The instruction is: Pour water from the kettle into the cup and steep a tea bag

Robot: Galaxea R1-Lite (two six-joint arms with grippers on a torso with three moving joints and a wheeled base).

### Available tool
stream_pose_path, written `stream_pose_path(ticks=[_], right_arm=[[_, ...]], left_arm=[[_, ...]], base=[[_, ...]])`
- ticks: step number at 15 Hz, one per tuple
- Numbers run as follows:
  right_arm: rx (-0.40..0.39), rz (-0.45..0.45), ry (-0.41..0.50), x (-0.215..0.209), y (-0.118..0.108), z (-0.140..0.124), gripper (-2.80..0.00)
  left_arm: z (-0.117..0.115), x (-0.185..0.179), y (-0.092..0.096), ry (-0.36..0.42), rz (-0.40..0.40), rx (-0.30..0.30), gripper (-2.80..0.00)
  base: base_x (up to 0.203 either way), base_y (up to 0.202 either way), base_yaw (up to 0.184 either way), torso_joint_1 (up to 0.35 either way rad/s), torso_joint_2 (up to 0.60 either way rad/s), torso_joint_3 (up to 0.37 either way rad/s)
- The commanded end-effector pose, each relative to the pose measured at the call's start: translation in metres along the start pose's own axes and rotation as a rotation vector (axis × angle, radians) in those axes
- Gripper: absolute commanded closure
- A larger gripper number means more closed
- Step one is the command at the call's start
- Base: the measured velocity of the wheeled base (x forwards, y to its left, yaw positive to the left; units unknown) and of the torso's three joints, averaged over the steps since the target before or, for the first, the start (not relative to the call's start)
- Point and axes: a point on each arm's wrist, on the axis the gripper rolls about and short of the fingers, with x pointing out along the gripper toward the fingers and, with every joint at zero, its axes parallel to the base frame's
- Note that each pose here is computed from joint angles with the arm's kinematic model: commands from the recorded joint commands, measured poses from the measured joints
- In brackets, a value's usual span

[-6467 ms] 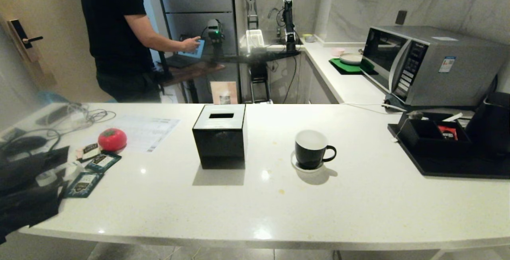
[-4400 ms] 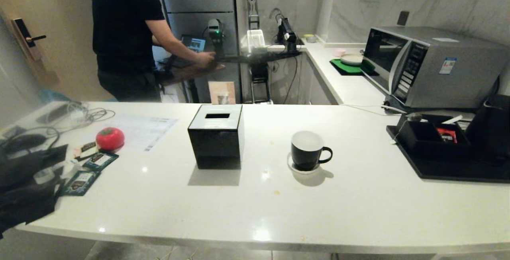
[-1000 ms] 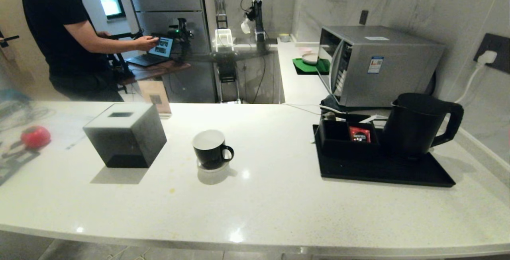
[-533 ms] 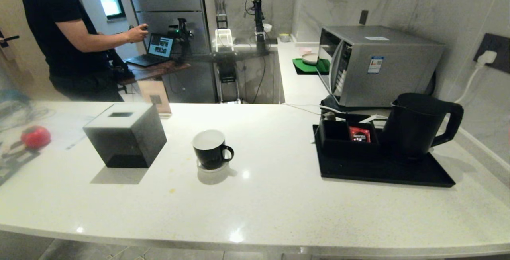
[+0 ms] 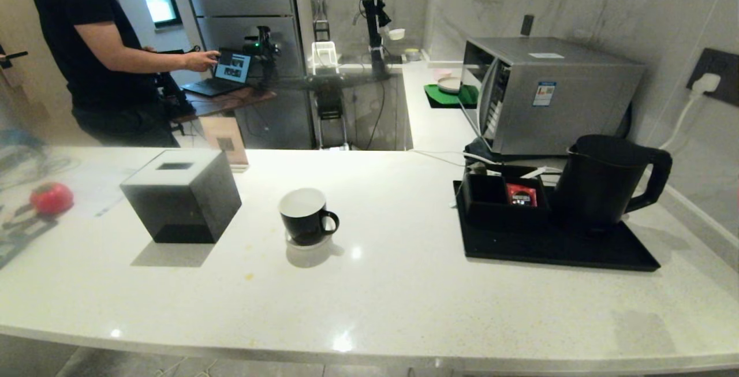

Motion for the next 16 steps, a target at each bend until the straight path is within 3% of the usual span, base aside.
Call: stream_pose_path(ticks=[1, 4, 9, 10, 13, 16], right_arm=[[0.006, -0.038, 0.105, 0.035, 0.001, 0.013, 0.00], [0.004, -0.043, 0.155, 0.067, 0.003, 0.017, 0.00], [-0.048, -0.025, 0.124, 0.138, 0.004, 0.009, 0.00], [-0.056, -0.016, 0.112, 0.149, 0.004, 0.006, -2.80], [-0.068, -0.005, 0.107, 0.174, 0.004, -0.003, -2.80], [-0.068, 0.004, 0.031, 0.199, 0.006, 0.002, -2.80]], left_arm=[[0.000, 0.000, 0.000, 0.000, 0.000, 0.000, 0.00], [0.000, 0.000, 0.000, 0.000, 0.000, 0.000, 0.00], [0.000, 0.000, 0.000, 0.000, -0.001, 0.000, 0.00], [0.000, 0.000, 0.000, 0.000, 0.000, 0.000, 0.00], [0.000, 0.000, 0.000, 0.000, 0.000, 0.000, 0.00], [0.000, 0.000, 0.000, 0.000, 0.000, 0.000, 0.00]], base=[[0.000, 0.000, 0.000, 0.000, 0.00, 0.000], [0.000, 0.000, 0.000, 0.000, 0.00, 0.000], [0.000, 0.000, 0.000, 0.000, 0.00, 0.000], [0.000, 0.000, 0.000, 0.000, 0.00, 0.000], [0.000, 0.000, 0.000, 0.000, 0.00, 0.000], [0.000, 0.000, 0.000, 0.000, 0.00, 0.000]])
